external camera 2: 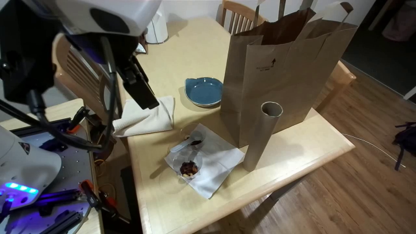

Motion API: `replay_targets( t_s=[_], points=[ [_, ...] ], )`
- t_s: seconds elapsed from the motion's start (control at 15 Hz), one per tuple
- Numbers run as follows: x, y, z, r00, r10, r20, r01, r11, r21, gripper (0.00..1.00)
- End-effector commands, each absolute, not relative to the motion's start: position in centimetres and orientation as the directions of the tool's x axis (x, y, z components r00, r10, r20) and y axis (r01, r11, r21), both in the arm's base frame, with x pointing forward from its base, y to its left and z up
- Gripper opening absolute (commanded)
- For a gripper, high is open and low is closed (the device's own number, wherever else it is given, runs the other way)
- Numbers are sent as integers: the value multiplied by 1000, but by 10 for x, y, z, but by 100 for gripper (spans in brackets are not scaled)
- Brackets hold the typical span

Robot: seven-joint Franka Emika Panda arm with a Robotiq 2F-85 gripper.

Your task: Put the spoon on the blue plate

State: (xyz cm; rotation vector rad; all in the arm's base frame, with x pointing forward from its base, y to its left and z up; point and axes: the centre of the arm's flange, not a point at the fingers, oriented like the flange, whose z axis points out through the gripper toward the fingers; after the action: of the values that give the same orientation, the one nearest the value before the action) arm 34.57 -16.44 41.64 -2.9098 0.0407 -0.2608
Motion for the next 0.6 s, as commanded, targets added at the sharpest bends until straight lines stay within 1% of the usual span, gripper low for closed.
replay_targets(
  t_s=[0.0,0.2,0.53],
  points=[
    [346,-167,411,983,12,184,50,-978,-204,100],
    [348,-178,406,975,139,174,168,-972,-166,100],
    [346,-199,382,923,375,88,383,-918,-104,100]
  ],
)
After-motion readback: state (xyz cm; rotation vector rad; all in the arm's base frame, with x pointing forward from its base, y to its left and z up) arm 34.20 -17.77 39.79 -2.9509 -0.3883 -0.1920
